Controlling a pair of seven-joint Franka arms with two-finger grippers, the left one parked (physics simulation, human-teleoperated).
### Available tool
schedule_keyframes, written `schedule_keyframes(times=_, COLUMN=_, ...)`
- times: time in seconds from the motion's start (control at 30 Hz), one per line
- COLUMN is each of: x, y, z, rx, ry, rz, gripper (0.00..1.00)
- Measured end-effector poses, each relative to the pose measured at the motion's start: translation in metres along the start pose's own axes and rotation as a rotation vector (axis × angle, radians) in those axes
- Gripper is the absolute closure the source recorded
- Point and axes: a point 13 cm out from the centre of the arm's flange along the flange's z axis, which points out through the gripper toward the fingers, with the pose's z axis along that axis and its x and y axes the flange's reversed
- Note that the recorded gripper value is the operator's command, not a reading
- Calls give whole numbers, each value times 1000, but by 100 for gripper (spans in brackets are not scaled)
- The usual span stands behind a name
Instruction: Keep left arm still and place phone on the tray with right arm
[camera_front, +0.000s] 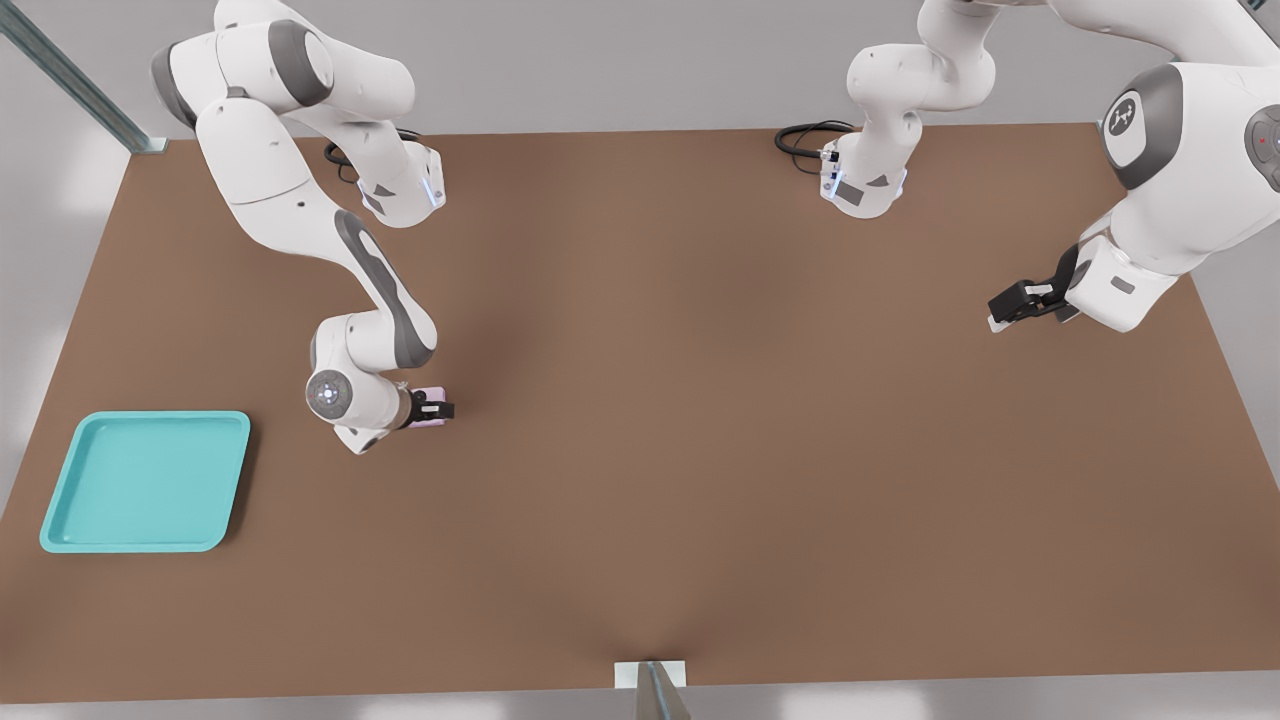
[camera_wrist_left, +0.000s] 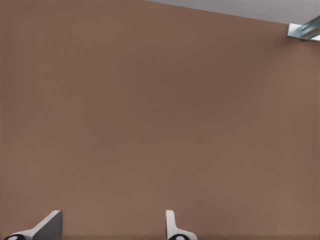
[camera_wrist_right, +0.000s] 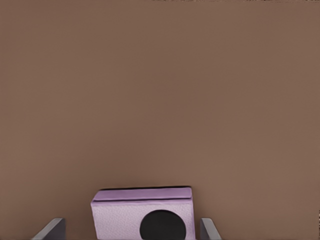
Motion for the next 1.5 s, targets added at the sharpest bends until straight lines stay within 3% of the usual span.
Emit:
schedule_keyframes(times=0.53, x=5, y=-3, z=22, rx=5, ry=4, rz=-33, gripper=4)
schedule_keyframes(times=0.7, x=3, y=-3, z=22, rx=2, ry=-4, rz=-37, gripper=18)
schedule_keyframes(times=0.97, x=-3, y=-11, z=9, rx=0, ry=-27, rz=-35, gripper=18)
schedule_keyframes(times=1.1, x=-15, y=-18, z=-29, rx=3, ry=-78, rz=-34, gripper=18)
schedule_keyframes(times=1.27, x=-54, y=-146, z=-86, rx=24, ry=-172, rz=86, gripper=18)
schedule_keyframes(times=1.5, x=-89, y=-353, z=-98, rx=59, ry=-266, rz=194, gripper=18)
